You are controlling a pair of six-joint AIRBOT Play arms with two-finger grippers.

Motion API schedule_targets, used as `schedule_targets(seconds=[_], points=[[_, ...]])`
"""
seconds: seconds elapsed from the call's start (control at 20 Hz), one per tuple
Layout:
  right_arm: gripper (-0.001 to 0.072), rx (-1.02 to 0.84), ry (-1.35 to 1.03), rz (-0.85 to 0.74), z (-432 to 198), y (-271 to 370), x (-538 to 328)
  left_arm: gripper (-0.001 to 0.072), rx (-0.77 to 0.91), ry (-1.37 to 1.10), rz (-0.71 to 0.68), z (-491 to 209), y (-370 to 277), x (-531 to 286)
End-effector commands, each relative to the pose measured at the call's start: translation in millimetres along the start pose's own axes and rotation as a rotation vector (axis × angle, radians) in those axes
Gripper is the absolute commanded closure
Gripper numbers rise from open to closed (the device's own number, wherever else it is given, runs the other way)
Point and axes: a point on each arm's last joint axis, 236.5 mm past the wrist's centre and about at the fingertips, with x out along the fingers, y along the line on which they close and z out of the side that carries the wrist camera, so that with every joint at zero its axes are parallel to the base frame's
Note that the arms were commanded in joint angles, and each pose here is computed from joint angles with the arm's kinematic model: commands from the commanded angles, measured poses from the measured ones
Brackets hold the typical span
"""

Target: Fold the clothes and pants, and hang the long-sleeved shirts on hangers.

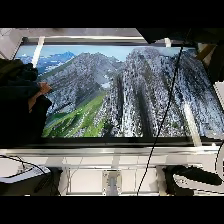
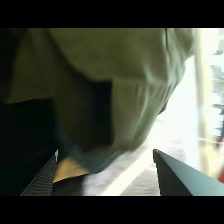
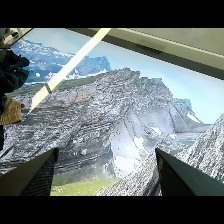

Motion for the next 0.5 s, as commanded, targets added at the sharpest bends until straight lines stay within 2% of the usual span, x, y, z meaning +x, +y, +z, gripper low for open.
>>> schedule_targets(seconds=[0.0, 0.1, 0.15, 0.2, 0.25, 0.3, 0.4, 0.45], points=[[0.0021, 0.000, 0.006, -0.005, -1, -1, 0, -0.0013, -0.047, -0.067, -0.203, 22, -34, 24], [0.0022, 0.000, 0.000, -0.006, 0, -1, 0, -0.0010, -0.058, -0.120, -0.191, 31, -32, 39], [0.0022, 0.000, -0.004, -0.007, 1, -2, 0, 0.0051, -0.065, -0.135, -0.181, 34, -29, 46], [0.0022, 0.001, -0.006, -0.007, 2, -2, 0, 0.0278, -0.072, -0.143, -0.172, 35, -24, 53], [0.0022, 0.001, -0.006, -0.007, 1, -2, 0, 0.0644, -0.069, -0.147, -0.162, 36, -19, 58], [0.0022, 0.001, -0.006, -0.007, 2, -2, 0, 0.0696, -0.046, -0.145, -0.156, 36, -17, 62], [0.0022, -0.001, 0.003, -0.005, 0, 0, -3, 0.0698, -0.036, -0.134, -0.172, 32, -23, 58], [0.0023, -0.007, 0.007, -0.007, 0, 1, -7, 0.0699, 0.026, -0.124, -0.213, 27, -39, 51]])
